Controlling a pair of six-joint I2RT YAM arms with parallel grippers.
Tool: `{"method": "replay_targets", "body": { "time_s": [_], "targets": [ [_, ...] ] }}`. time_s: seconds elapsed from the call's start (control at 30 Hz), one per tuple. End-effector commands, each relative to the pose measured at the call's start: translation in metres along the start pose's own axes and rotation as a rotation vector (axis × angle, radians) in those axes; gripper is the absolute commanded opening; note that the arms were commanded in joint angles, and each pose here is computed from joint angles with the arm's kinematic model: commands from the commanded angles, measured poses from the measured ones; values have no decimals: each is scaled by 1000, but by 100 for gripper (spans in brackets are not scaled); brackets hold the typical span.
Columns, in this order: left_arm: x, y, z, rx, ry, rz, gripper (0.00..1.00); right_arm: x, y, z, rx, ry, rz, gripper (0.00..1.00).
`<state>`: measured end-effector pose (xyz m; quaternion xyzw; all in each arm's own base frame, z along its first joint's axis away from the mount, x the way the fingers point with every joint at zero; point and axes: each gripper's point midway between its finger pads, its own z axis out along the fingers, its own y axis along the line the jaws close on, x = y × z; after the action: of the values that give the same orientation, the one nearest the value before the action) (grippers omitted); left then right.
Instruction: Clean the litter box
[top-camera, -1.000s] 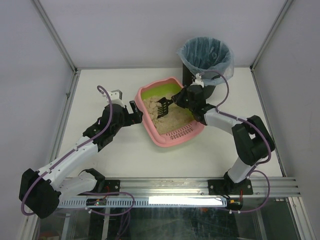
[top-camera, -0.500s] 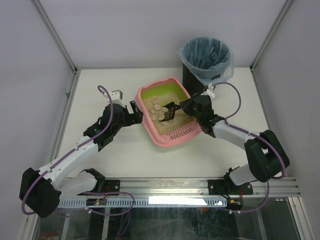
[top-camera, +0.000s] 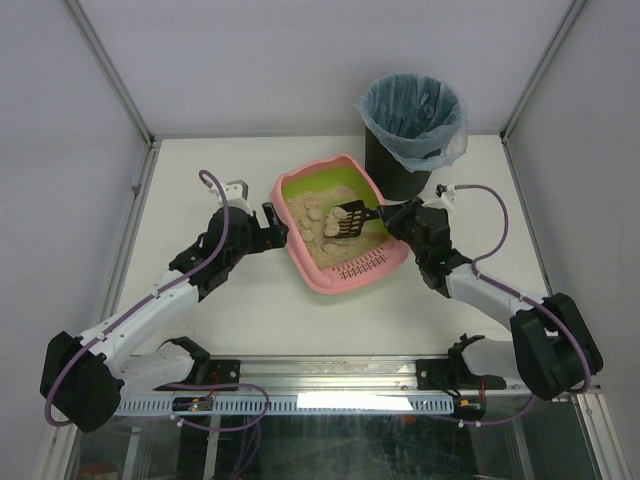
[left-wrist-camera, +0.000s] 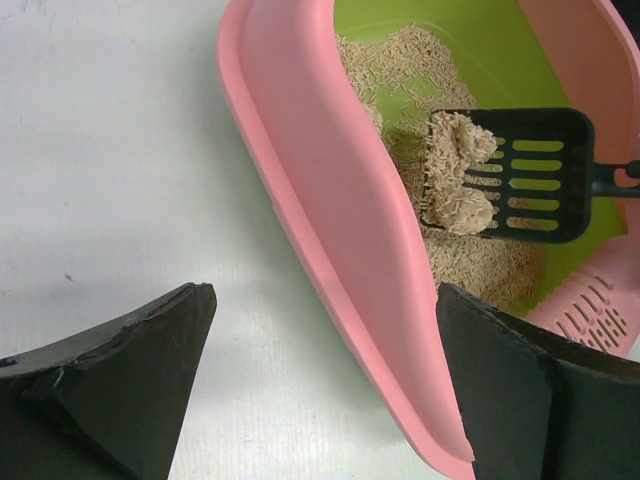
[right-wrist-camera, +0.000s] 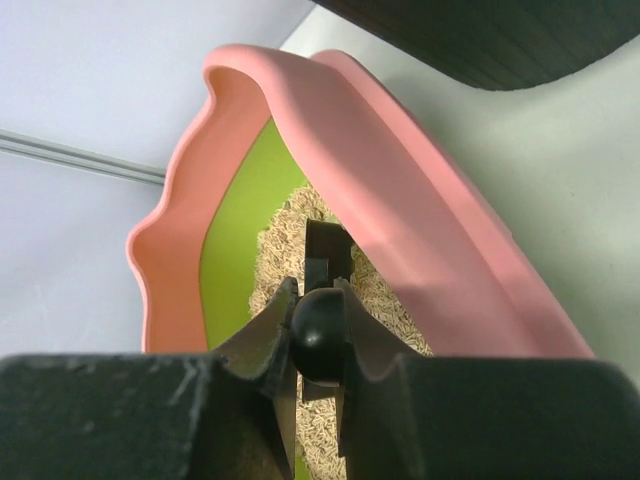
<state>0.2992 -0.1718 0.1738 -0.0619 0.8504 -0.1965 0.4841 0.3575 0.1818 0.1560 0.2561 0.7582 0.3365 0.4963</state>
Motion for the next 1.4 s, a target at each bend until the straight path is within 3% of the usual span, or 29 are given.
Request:
{"method": "replay_targets", "body": {
  "time_s": [0.0, 0.2, 0.3, 0.43, 0.57, 0.7, 0.83, 0.93, 1.07, 1.2, 1.3, 1.37],
  "targets": [
    [-32, -22, -2, 73, -82, -34, 99, -41, 35, -16, -165, -123, 87, 0],
    [-37, -23, -4, 72, -95, -20, 99, -57, 33, -34, -221, -152, 169, 0],
    [-40, -22, -3, 65, -104, -19, 99, -50, 54, -35, -316, -91, 156, 0],
    [-44, -25, -3, 68, -106, -19, 99, -70, 21, -40, -237, -154, 248, 0],
    [-44, -24, -1, 70, -115, -25, 99, -48, 52, -32, -362, -18, 267, 0],
    [-47, -27, 1, 66, -101, -19, 99, -64, 11, -29, -265, -75, 370, 0],
    [-46, -26, 0, 77, -120, -27, 99, -41, 50, -26, -366, 28, 307, 0],
    [-49, -29, 1, 82, -118, -23, 99, -65, 13, -28, -263, -64, 373, 0],
    [-53, -28, 4, 74, -142, -41, 99, -49, 53, -29, -350, 23, 298, 0],
    [-63, -34, 10, 67, -148, -38, 99, -69, 13, -30, -254, -71, 374, 0],
    [-65, -38, 15, 77, -157, -50, 99, -50, 41, -28, -335, 29, 345, 0],
    [-67, -43, 20, 88, -154, -53, 98, -50, 35, -26, -326, 19, 360, 0]
  ]
}}
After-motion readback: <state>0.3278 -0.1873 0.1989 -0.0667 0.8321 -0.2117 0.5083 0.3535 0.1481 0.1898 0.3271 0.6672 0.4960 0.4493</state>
